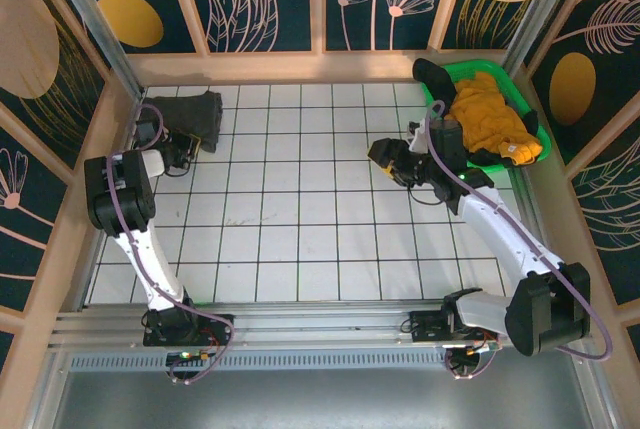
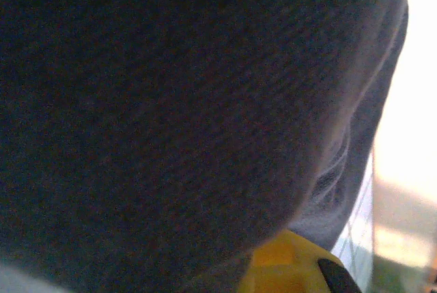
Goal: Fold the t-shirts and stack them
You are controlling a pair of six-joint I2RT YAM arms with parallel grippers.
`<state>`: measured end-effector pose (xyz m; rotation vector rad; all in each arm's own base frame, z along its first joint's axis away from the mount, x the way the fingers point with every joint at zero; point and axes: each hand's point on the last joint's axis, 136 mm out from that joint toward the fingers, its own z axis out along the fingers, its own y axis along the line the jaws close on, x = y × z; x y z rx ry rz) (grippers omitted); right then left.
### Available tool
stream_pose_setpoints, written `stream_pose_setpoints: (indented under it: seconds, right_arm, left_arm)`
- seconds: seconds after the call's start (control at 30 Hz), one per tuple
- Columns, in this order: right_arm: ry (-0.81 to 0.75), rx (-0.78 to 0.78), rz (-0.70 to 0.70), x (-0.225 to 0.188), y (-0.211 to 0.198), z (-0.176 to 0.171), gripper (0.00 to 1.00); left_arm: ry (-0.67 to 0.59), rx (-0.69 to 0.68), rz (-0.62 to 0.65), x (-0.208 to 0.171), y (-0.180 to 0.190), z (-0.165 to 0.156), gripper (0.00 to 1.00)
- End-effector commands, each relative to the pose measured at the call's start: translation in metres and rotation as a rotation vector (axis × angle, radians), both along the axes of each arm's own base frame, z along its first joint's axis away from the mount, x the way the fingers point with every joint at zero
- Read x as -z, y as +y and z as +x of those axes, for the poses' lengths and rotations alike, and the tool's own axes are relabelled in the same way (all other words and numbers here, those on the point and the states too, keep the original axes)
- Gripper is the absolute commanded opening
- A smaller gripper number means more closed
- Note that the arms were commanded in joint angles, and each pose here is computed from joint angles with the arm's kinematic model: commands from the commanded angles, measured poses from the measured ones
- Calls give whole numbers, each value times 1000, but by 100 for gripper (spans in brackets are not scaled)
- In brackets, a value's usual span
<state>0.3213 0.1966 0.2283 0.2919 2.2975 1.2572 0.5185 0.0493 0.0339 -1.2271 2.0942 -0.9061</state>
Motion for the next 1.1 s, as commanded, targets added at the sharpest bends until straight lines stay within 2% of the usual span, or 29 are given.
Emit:
stream_pose_setpoints:
  seconds: [0.0,0.27,0.3,0.33,0.37,0.4,0.43,0.47,0.53,0.63,0.73,0.87,0.9,0.97,1.03,1.07]
  right_arm:
    - [-129,-53,59,-31,8,5,59]
    - [-149,-42,96,-35,9,12,61]
    - [-152,-40,97,-36,9,14,62]
    - [-159,-39,96,-38,9,15,63]
    - [-169,-31,91,-41,7,18,66]
    - [-182,-22,85,-45,5,21,69]
    - [-192,-11,78,-48,2,24,89]
    - [-204,6,77,-52,-3,27,99]
    - [-207,64,72,-57,-19,37,99]
    - [-256,174,0,-71,-54,49,99]
    - [-341,374,-223,-94,-104,49,99]
    - [-372,640,-502,-92,-171,38,99]
    - [-411,654,-552,-89,-179,35,99]
    - [-521,682,-654,-76,-194,29,99]
    - [-600,704,-787,-44,-207,22,99]
    - [-625,699,-861,-26,-212,19,99]
  left_arm:
    - [24,109,67,5,-6,-7,0]
    - [46,97,136,-7,1,-18,0]
    - [45,95,147,-12,3,-19,14]
    - [34,91,158,-22,4,-20,41]
    - [16,83,172,-35,4,-22,79]
    - [-11,79,178,-50,3,-24,99]
    - [-41,76,175,-65,0,-27,99]
    - [-73,71,164,-82,-5,-33,99]
    - [-155,57,157,-119,-13,-47,99]
    - [-226,-22,233,-167,-16,-80,99]
    - [-244,-154,375,-198,-10,-122,99]
    - [-242,-461,572,-216,31,-191,99]
    - [-265,-470,630,-213,36,-200,99]
    - [-352,-372,840,-209,36,-207,99]
    - [-371,-264,1019,-194,34,-212,99]
    - [-364,-234,1056,-180,33,-215,99]
